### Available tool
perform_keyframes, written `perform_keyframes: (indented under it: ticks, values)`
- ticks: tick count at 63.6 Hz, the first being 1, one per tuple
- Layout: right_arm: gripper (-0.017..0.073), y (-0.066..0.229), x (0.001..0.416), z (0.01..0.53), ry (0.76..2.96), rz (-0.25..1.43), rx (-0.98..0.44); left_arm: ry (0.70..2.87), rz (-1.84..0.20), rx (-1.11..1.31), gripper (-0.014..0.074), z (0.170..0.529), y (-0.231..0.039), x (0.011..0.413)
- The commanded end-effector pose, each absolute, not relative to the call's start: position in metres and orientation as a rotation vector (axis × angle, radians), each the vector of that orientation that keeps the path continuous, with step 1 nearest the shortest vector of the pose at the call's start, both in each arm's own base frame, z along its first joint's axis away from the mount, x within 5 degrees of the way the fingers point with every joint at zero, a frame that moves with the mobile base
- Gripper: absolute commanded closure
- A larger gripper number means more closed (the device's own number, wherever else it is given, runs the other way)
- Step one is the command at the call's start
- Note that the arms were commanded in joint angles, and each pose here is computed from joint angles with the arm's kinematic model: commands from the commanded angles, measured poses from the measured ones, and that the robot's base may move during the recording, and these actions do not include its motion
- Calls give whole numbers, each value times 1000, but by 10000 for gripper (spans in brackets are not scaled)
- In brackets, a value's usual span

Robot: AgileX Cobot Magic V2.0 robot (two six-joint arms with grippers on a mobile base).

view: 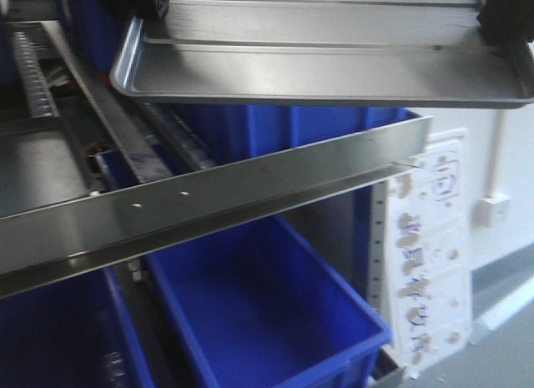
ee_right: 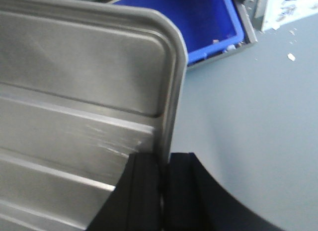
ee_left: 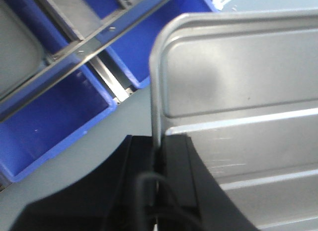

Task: Grab silver tray and stack on right shelf
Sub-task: 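Lower the held tray onto the larger grey-blue tray with both grippers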

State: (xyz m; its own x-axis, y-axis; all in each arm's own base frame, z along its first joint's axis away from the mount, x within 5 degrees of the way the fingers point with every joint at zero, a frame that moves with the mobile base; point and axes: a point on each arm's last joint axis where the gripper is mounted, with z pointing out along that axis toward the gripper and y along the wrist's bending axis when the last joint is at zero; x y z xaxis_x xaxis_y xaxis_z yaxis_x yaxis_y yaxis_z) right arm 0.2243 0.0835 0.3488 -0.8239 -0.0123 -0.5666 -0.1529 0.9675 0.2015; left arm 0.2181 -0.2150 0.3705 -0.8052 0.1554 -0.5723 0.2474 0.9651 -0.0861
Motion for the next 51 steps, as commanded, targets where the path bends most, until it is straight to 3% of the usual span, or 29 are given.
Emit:
perform_keyframes:
  ticks: [1, 51]
  values:
    - [503, 80, 224, 370, 2402, 314, -131, 2441, -218, 297, 687, 392, -207, 213]
    - [503, 80, 224, 370, 2402, 314, -131, 2441, -218, 297, 687, 392, -207, 213]
